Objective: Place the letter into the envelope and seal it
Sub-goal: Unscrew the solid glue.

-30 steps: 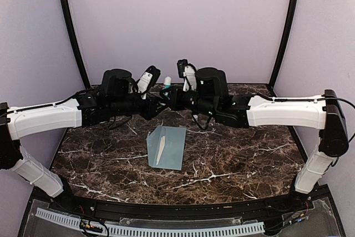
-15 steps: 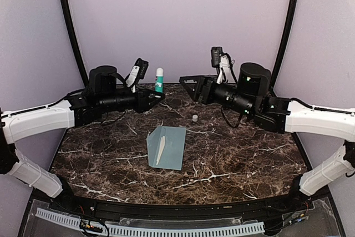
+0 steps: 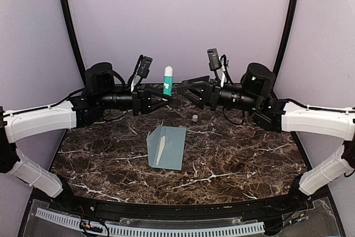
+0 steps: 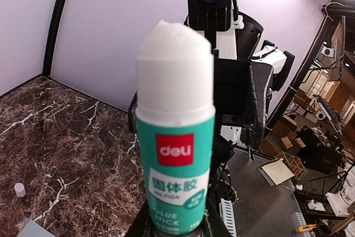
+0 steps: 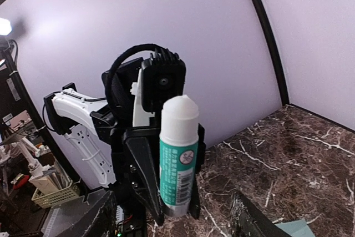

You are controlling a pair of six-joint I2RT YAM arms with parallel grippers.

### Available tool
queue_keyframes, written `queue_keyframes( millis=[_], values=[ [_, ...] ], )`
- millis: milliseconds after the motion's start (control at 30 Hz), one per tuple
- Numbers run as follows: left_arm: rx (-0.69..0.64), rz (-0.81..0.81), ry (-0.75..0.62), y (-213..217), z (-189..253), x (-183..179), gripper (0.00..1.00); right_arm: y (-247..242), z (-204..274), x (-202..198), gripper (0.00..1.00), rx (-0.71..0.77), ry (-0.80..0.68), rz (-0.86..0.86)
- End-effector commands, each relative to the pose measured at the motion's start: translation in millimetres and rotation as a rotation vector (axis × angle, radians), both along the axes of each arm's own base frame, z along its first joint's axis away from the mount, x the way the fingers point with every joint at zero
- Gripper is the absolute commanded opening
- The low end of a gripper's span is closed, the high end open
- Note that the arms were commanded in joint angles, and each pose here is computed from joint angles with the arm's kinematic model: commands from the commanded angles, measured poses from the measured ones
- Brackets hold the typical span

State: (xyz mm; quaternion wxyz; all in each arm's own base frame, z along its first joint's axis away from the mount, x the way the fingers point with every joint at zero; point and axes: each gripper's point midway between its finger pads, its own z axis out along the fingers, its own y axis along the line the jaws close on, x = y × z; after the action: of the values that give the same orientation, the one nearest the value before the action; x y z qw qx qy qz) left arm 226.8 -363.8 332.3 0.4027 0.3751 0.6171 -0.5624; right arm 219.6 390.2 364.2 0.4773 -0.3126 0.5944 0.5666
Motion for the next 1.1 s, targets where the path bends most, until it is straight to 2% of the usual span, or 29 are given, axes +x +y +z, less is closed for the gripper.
queue_keyframes(
  millis=[0, 200, 333, 733, 900, 1000, 1067],
  values=[
    [-0.05, -0.09, -0.043, -3, 20, -13, 0.0, 15, 22, -19, 0.63, 0.048, -0.072, 0.139],
    [-0.05, -0.096, -0.053, -4, 21, -16, 0.0, 26, 24, -14, 0.55, 0.052, -0.065, 0.153],
    [-0.063, -0.104, -0.058, -6, 22, -20, 0.0, 35, 18, -17, 0.44, 0.042, -0.055, 0.196],
    [-0.041, -0.1, -0.054, -11, 15, -17, 0.0, 45, 22, -18, 0.23, 0.077, -0.043, 0.224],
    [-0.026, -0.046, -0.065, -10, 11, -8, 0.0, 48, 19, -12, 0.06, 0.068, -0.029, 0.204],
    [0.016, 0.033, -0.08, -8, 2, 5, 0.0, 49, 15, -3, 0.0, 0.053, -0.01, 0.165],
    [0.055, 0.125, -0.09, -3, -5, 18, 0.0, 51, 13, 3, 0.0, 0.04, 0.0, 0.13]
  ],
)
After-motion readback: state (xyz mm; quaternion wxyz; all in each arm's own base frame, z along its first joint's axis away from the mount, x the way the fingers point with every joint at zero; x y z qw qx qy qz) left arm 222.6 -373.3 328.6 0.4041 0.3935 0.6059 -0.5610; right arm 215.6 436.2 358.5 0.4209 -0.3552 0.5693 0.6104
